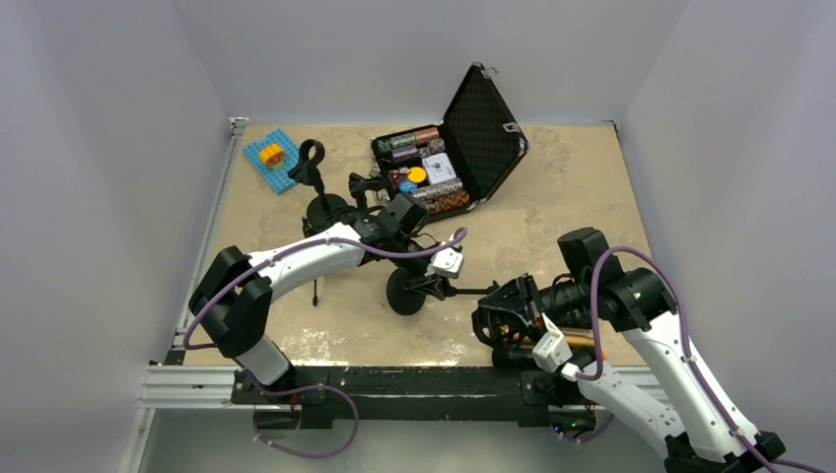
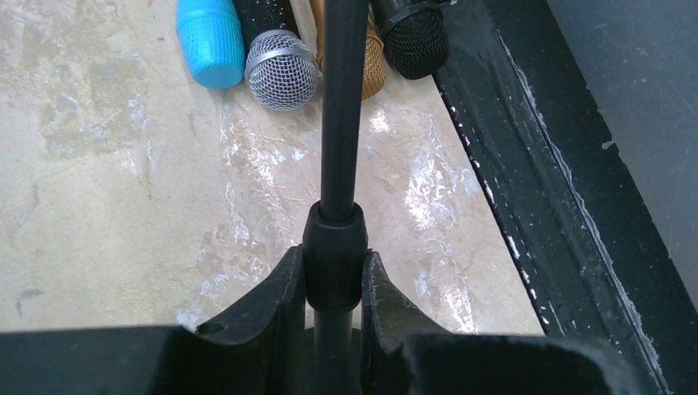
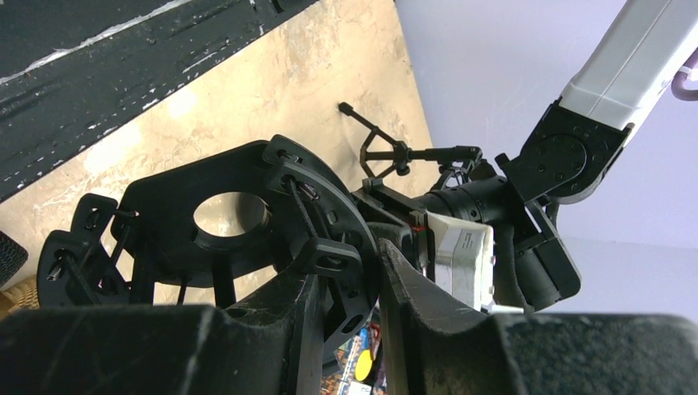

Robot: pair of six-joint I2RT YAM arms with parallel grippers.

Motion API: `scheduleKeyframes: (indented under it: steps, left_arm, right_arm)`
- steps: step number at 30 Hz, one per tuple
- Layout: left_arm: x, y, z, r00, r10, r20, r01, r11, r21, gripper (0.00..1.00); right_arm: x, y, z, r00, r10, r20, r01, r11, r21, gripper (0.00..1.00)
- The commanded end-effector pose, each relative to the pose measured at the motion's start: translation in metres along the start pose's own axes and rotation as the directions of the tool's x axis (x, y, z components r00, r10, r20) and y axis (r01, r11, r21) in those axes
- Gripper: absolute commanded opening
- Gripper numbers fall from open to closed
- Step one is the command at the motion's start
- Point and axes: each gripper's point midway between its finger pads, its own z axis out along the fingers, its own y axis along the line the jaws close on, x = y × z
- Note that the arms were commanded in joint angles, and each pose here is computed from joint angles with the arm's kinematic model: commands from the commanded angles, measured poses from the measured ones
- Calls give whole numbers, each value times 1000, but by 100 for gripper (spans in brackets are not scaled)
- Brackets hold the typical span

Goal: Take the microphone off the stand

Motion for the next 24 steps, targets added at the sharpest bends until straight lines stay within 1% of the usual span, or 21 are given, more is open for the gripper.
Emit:
scheduleKeyframes:
  steps: [1,3,5,6,8,9,11,13,15,16,17,18,19,20,21,22,23,24]
  left_arm:
    - [-15,11,5,998,50,27,-50,999,-14,7]
    - [-10,11,-1,999,47,5,-46,997,-59,0]
    - [-13,16,-11,998,65,9,-62,985,-161,0]
    - [-13,21,-16,998,61,25,-54,970,-235,0]
    - [-14,32,-27,997,52,56,-26,919,-392,0]
    - [-16,38,-33,996,68,63,-30,880,-474,0]
    - [-18,44,-42,994,90,63,-37,810,-585,0]
    - [-18,45,-44,992,116,39,-64,763,-643,0]
    - [-15,50,-48,996,87,33,-41,727,-685,0]
    - [-14,50,-48,997,61,43,-15,724,-689,2]
    - [-16,47,-47,997,51,58,2,735,-678,13]
    - [-17,40,-43,996,47,70,9,764,-645,32]
    - [-20,31,-39,995,51,87,12,797,-604,46]
    - [-23,23,-37,994,53,99,11,829,-560,56]
    - [-26,18,-38,993,50,106,13,851,-526,63]
    - [-32,11,-38,990,55,127,10,884,-467,66]
    - [-30,8,-41,992,49,118,7,902,-431,68]
    - [-35,-2,-40,988,58,142,-5,939,-344,69]
  right_arm:
    - [4,-6,1,998,-60,-7,60,998,16,0]
    - [6,-7,0,999,-36,-19,37,999,20,0]
    - [10,-5,0,999,-21,-38,21,1000,14,0]
    - [11,-4,-1,999,-6,-48,7,1000,16,0]
    - [16,-7,-2,997,43,-70,-41,999,32,0]
    - [19,-9,-3,993,89,-81,-85,995,51,0]
    - [24,-16,-5,980,177,-95,-167,981,102,0]
    - [27,-21,-6,961,261,-89,-247,958,145,0]
    - [28,-21,-5,944,322,-80,-306,938,164,0]
    - [30,-21,-4,931,358,-74,-342,923,175,0]
    - [29,-20,-4,923,378,-68,-362,915,178,0]
    - [30,-18,-3,921,385,-67,-368,913,178,0]
    - [30,-16,-3,923,379,-72,-362,915,178,0]
    - [31,-14,-3,928,363,-82,-345,922,178,0]
    - [33,-10,-3,936,340,-95,-321,932,171,0]
    - [32,-8,-4,947,304,-107,-284,945,164,0]
    - [32,-5,-3,954,277,-114,-258,954,155,0]
    - [31,-4,-3,962,246,-120,-228,962,147,0]
